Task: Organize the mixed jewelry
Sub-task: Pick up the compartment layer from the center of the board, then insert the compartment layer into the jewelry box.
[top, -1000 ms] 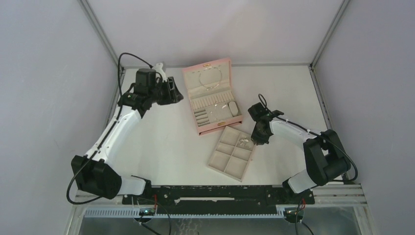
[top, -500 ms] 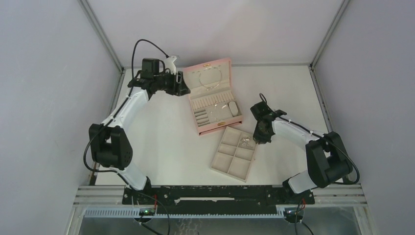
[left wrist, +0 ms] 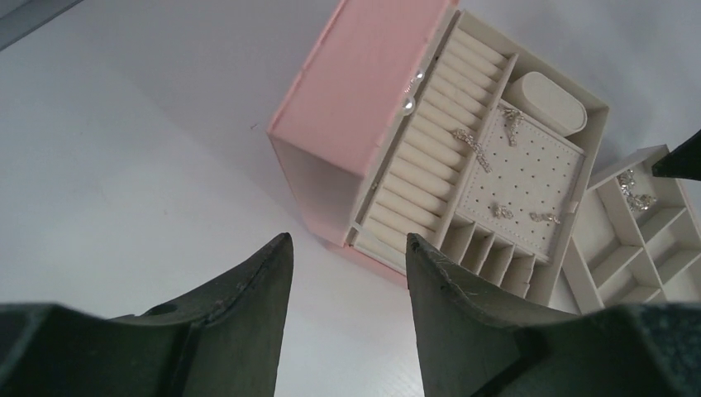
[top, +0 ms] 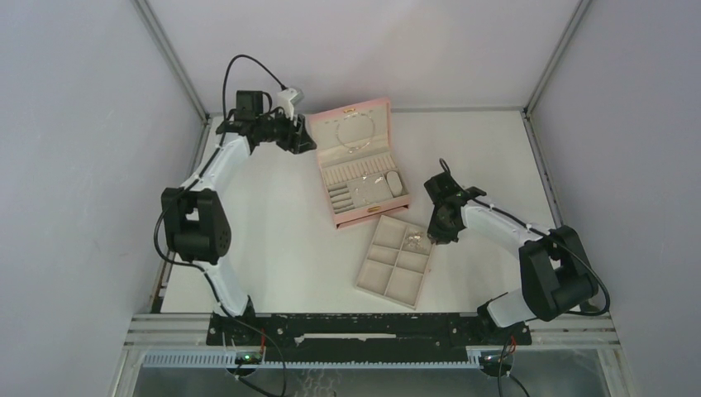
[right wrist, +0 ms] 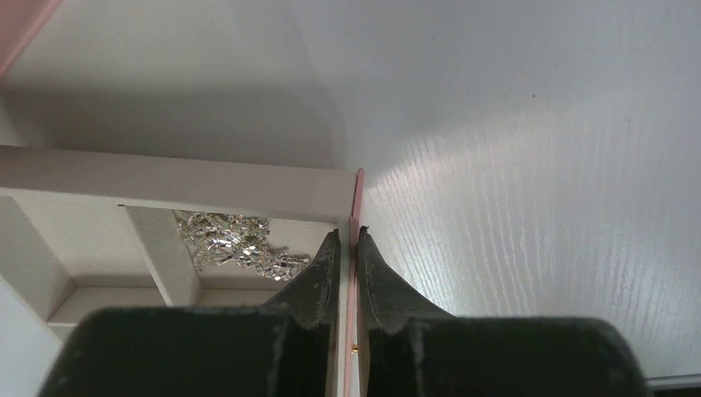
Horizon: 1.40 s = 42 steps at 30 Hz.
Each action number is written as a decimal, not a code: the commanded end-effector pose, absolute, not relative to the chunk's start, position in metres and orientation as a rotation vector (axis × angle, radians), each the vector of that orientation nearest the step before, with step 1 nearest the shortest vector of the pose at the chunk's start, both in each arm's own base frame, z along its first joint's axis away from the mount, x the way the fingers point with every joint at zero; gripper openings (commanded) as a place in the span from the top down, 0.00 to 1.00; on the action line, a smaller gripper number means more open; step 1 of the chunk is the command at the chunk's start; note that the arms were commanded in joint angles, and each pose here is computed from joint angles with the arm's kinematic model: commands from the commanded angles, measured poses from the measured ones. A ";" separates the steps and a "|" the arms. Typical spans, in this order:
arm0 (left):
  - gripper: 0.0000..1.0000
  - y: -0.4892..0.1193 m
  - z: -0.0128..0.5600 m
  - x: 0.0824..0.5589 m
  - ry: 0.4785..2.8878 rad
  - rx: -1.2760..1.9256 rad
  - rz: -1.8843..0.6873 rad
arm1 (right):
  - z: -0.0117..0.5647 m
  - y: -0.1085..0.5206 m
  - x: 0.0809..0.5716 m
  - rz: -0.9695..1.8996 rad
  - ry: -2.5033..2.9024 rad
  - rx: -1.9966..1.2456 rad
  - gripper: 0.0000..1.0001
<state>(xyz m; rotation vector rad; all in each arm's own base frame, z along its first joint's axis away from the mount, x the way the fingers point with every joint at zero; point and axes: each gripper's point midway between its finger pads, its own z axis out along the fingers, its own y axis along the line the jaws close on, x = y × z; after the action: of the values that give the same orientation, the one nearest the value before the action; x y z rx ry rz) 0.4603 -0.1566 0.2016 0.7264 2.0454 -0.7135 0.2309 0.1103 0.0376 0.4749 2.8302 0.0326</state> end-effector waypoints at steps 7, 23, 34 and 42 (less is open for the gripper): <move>0.43 -0.172 0.219 0.473 1.812 0.921 -0.881 | 0.045 0.113 0.232 0.088 2.804 0.462 0.99; 0.63 -0.183 0.213 0.465 1.793 0.799 -0.979 | 0.054 0.119 0.232 0.211 2.799 0.572 0.99; 0.53 -0.177 0.218 0.466 1.770 0.762 -0.902 | 0.052 0.119 0.227 0.227 2.803 0.591 0.99; 0.46 -0.172 0.232 0.485 1.721 0.798 -0.896 | 0.054 0.116 0.224 0.228 2.798 0.586 0.99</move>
<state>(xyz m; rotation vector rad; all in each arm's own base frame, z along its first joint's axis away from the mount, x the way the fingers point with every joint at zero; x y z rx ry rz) 0.4719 -0.1720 0.1952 0.7330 1.8504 -0.9301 0.2190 0.1111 0.0437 0.5614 2.8372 0.1567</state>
